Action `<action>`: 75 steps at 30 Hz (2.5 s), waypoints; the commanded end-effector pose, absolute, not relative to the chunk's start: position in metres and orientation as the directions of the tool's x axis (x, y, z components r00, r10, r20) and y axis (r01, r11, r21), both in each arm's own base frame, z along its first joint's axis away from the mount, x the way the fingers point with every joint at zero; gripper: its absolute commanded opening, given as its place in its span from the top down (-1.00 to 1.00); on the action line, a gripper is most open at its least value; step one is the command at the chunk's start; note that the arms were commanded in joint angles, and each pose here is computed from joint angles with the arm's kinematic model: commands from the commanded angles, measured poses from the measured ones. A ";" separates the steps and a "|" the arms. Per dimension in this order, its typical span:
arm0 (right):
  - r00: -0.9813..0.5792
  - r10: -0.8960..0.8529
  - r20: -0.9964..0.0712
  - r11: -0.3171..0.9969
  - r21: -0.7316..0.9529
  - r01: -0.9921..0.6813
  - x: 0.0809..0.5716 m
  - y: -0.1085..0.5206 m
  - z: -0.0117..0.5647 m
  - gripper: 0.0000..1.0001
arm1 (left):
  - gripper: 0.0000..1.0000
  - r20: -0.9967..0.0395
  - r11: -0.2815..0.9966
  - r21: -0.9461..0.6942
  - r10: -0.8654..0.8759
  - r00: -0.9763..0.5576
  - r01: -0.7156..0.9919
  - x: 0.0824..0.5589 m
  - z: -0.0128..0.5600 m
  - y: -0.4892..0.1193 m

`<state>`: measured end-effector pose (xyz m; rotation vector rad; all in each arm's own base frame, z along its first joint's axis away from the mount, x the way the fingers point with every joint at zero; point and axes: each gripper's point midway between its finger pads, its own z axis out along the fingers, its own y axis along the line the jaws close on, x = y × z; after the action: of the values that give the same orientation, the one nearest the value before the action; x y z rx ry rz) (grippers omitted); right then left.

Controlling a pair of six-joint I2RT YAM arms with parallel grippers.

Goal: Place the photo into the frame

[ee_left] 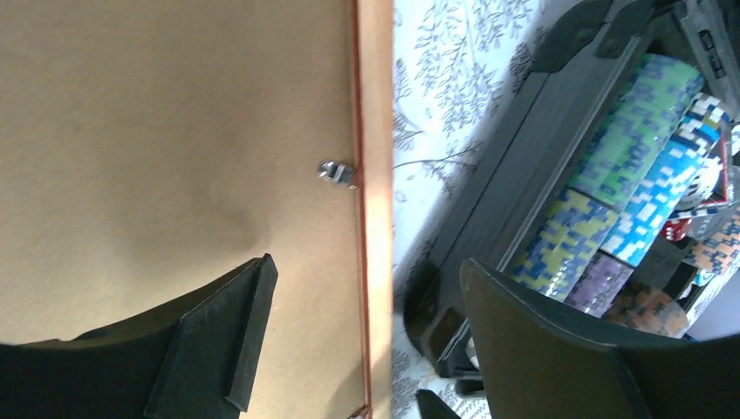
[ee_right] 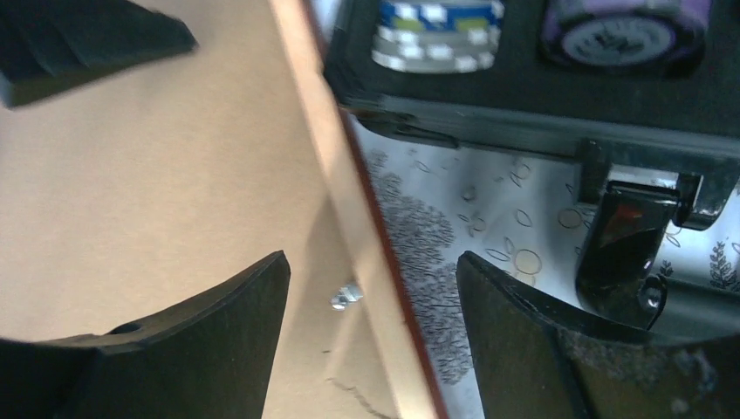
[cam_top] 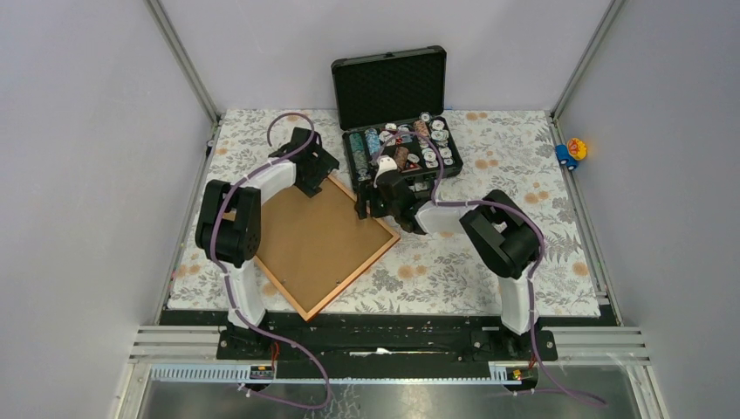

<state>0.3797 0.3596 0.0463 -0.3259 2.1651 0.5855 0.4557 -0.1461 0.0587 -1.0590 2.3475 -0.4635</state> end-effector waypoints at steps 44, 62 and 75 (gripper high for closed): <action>-0.721 -0.118 -0.683 0.839 0.320 -0.440 0.392 0.375 -0.001 -0.17 | -0.73 -0.659 0.880 -0.473 -0.377 -0.651 -0.031 0.469 0.179 -0.162; -0.752 -0.090 -0.653 0.832 0.365 -0.417 0.364 0.358 0.035 -0.36 | -0.98 -0.556 0.775 -0.616 -0.301 -0.775 0.140 0.248 0.194 -0.163; -0.871 -0.037 -0.490 0.845 0.449 -0.289 0.275 0.298 0.053 -0.56 | -0.97 -0.433 0.658 -0.733 -0.256 -0.865 0.172 0.214 0.156 -0.200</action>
<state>0.2988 0.3135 0.0384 -0.2971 2.4848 0.7058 0.2109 -0.1799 0.1498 -0.1199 2.4033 -1.0087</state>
